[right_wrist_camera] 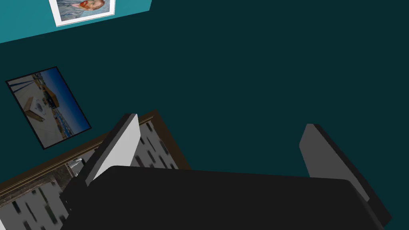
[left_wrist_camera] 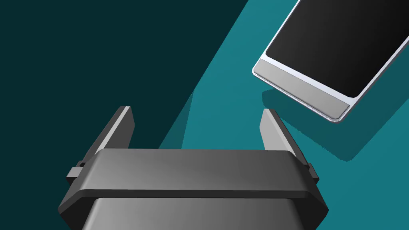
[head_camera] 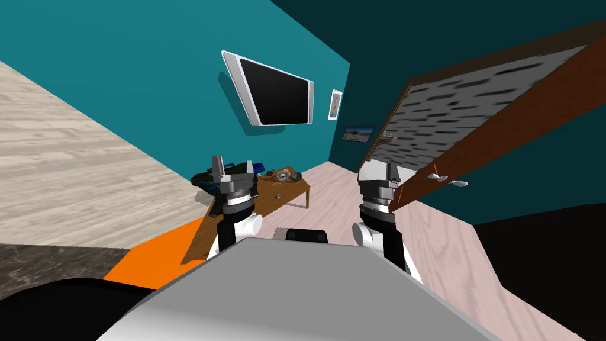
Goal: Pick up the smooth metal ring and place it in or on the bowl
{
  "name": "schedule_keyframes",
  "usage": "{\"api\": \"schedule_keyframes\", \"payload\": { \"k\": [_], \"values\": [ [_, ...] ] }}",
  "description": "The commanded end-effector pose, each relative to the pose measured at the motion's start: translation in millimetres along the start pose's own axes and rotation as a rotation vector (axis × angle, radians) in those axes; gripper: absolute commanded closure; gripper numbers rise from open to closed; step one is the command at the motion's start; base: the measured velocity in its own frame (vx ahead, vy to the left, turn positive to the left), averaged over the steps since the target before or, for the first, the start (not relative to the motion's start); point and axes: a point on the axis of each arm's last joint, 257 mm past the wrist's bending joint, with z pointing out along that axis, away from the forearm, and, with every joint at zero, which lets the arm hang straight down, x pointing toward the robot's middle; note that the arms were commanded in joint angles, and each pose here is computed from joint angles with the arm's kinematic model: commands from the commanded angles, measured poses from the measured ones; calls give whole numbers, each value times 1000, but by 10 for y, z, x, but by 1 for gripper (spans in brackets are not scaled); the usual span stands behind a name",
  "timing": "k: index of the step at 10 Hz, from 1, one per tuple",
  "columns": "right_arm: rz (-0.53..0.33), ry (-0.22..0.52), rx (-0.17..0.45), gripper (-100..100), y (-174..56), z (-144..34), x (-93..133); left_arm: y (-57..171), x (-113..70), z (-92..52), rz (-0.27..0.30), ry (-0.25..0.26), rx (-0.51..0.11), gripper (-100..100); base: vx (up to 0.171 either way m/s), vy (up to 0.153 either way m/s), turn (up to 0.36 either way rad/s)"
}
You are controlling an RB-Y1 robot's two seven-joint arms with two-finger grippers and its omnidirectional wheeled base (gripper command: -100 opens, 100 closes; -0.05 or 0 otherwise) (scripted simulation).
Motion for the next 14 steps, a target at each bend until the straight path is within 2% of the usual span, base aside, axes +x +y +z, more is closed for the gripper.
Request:
{"api": "schedule_keyframes", "payload": {
  "k": [1, 3, 6, 7, 11, 12, 14],
  "values": [
    [0, 0, 0, 0, 0, 0, 0, 148, 46, -10, 5, 32, -37, -100, -1, 4, -19],
    [0, 0, 0, 0, 0, 0, 0, 356, 74, -31, 10, 56, -87, -100, -2, 14, -27],
    [0, 0, 0, 0, 0, 0, 0, 785, 91, -96, 18, 76, -189, -100, 1, 18, -34],
    [0, 0, 0, 0, 0, 0, 0, 788, 91, -98, 18, 76, -189, -100, -1, 16, -11],
    [0, 0, 0, 0, 0, 0, 0, 1473, 97, -248, 32, 89, -355, -100, 5, 22, -41],
    [0, 0, 0, 0, 0, 0, 0, 1510, 88, -272, 32, 88, -364, -100, 4, 21, -14],
    [0, 0, 0, 0, 0, 0, 0, 1888, 90, -392, 41, 93, -459, -100, 3, 21, -44]
  ]
}}
